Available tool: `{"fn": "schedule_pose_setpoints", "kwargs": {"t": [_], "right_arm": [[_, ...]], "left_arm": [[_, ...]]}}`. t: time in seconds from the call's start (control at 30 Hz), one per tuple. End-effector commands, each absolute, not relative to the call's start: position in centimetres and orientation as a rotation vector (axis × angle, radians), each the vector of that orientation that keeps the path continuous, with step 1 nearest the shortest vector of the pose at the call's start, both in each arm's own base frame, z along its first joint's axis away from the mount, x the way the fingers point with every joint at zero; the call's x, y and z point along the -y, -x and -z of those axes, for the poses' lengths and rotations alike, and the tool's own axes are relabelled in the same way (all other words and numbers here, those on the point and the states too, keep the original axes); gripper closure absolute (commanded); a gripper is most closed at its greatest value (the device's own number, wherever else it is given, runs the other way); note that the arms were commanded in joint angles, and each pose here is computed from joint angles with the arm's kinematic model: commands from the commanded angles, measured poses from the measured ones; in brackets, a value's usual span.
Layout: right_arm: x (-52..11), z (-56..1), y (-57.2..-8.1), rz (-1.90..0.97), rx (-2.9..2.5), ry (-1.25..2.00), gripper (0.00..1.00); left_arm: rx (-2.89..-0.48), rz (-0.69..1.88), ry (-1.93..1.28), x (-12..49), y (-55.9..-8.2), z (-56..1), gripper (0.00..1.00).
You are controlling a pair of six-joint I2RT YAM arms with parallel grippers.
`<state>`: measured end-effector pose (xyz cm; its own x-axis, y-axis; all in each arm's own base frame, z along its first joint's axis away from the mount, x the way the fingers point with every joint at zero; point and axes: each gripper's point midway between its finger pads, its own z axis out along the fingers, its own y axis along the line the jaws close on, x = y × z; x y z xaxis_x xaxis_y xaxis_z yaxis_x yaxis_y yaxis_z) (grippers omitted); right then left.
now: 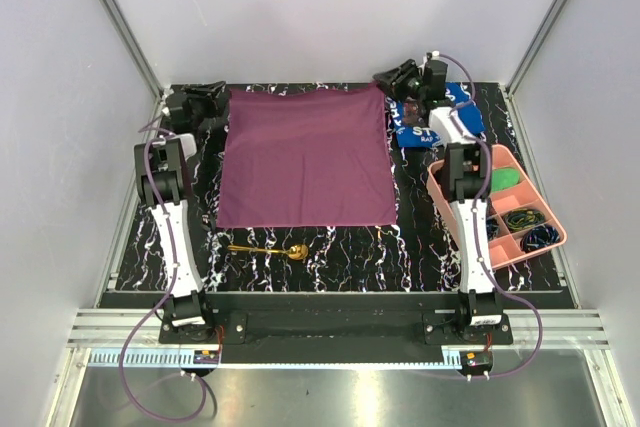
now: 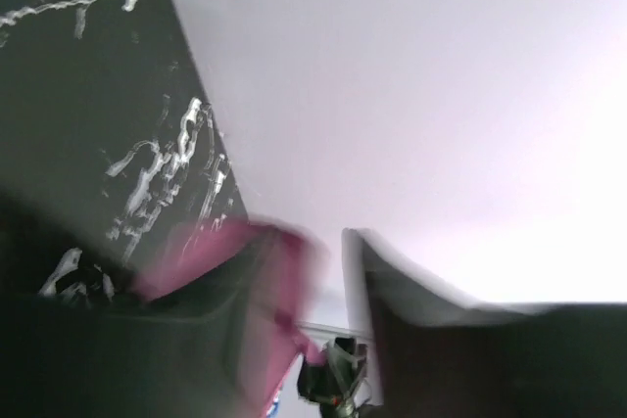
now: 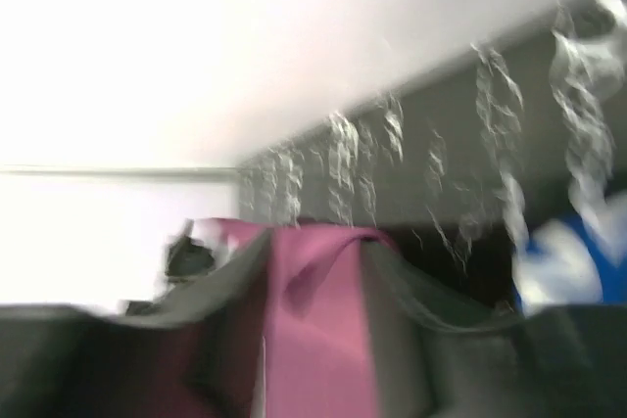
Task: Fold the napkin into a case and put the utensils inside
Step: Flatten out the crumpled napkin at the center of the board.
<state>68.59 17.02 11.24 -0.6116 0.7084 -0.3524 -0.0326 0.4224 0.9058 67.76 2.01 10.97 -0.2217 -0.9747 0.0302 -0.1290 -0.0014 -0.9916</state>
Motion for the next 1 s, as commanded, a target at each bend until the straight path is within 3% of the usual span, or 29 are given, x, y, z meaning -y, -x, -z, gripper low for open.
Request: {"fn": "schedule_pose_setpoints", "kwargs": {"t": [0.0,0.1,0.13,0.17,0.2,0.27,0.43,0.47,0.53,0.57,0.7,0.97], "right_arm": [[-19.6,-18.0,-70.9,-1.492,-1.729,-0.512,0.35],[-19.1,-18.0,-70.4,-1.444,-1.793,-0.505,0.25],[-18.7,-18.0,-70.2,-1.412,-1.809,-0.499,0.23],[-18.5,-22.1,-69.4,-1.377,-1.775,-0.450,0.20],[-18.1,-18.3,-68.7,-1.308,-1.857,-0.465,0.18],[-17.8,-20.6,-67.0,-1.244,-1.878,-0.422,0.16],[-16.2,-16.7,-61.4,-0.957,-2.170,-0.399,0.15],[-15.9,-18.8,-60.1,-0.913,-2.167,-0.385,0.16],[-15.1,-15.8,-56.6,-0.716,-2.296,-0.399,0.15],[-14.9,-18.1,-55.1,-0.682,-2.278,-0.386,0.15],[-13.6,-14.0,-47.3,-0.508,-2.460,-0.445,0.15],[-14.5,-10.3,-34.9,-0.435,-2.654,-0.367,0.15]], "left_arm": [[-1.348,1.391,1.180,-1.6,-69.6,-14.5,0.31],[-1.434,1.311,1.136,-2.2,-68.8,-15.8,0.23],[-1.438,1.280,1.063,-2.3,-68.3,-18.1,0.23],[-1.455,1.257,1.046,-2.5,-68.0,-18.6,0.23],[-1.497,1.228,1.049,-2.6,-67.5,-18.6,0.23],[-1.556,1.157,0.965,-2.3,-66.2,-20.5,0.24],[-1.741,0.982,0.852,-0.4,-61.4,-21.9,0.28],[-1.804,0.946,0.863,0.0,-60.0,-20.5,0.28],[-1.925,0.834,0.817,1.8,-56.6,-20.5,0.28],[-1.994,0.773,0.815,2.4,-54.8,-19.1,0.28],[-2.303,0.434,0.737,5.7,-45.5,-14.5,0.26],[-2.484,0.022,0.735,2.4,-32.5,-11.1,0.31]]}}
